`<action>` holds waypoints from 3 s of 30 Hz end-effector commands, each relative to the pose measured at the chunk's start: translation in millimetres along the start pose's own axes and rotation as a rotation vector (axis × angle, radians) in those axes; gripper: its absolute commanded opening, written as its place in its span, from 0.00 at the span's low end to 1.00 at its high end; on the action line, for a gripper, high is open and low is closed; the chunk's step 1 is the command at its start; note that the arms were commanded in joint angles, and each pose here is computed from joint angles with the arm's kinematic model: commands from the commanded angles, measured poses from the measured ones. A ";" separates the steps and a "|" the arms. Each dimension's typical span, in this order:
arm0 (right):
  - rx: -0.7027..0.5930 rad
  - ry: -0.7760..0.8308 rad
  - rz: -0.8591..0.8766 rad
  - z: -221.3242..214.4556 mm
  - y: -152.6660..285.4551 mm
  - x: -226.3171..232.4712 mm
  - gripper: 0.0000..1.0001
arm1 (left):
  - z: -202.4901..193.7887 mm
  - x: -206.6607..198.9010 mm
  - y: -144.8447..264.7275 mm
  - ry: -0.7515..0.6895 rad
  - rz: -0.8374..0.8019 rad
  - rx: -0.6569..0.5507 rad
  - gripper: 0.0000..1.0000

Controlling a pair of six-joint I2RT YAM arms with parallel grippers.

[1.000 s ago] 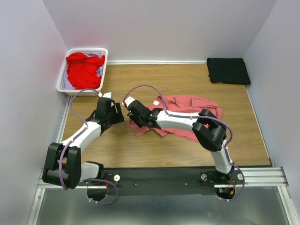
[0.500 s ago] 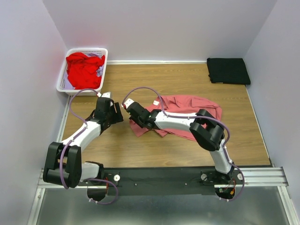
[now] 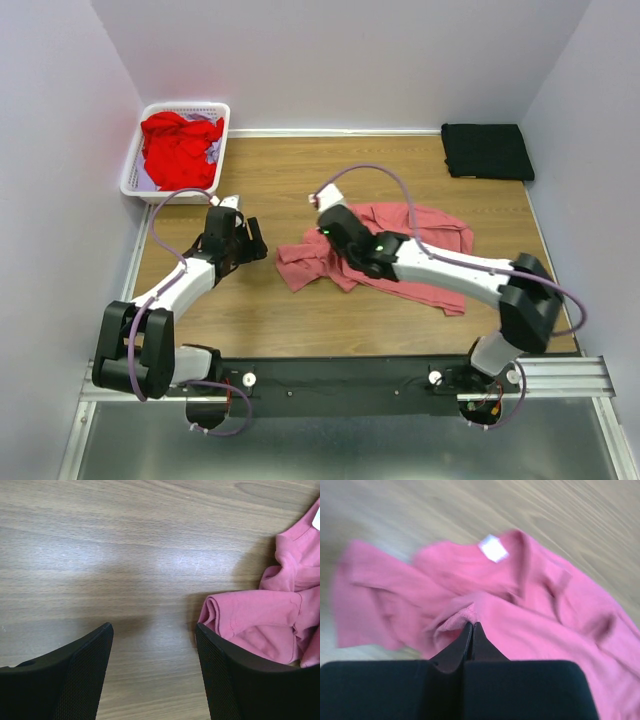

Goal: Fold and stack the t-shirts
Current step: Flatten the tshirt out

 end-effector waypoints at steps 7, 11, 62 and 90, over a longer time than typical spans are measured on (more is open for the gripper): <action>0.195 -0.522 -0.532 -138.5 76.4 -163.5 0.01 | -4.3 -13.6 -3.2 -0.021 -0.089 0.044 0.75; 0.150 -0.685 -0.777 -166.2 128.3 -219.8 0.01 | -5.4 -15.5 -4.0 -0.025 -0.100 0.052 0.75; -0.156 -0.904 -0.813 -170.0 233.5 -233.9 0.00 | -131.8 -171.4 -40.4 -0.344 -0.497 0.623 0.57; -0.051 -0.860 -0.791 -185.0 205.3 -220.0 0.00 | 119.3 -81.7 -67.1 -0.059 -0.162 -0.039 0.00</action>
Point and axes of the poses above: each gripper's point midway between its finger pads, its own y axis back along the fingers, its own x axis along the line the jaws close on, z = x × y, the point moved 2 cm from there along y, back along the fingers, and after that the axes turned 14 degrees about y, right-handed, at the moved point
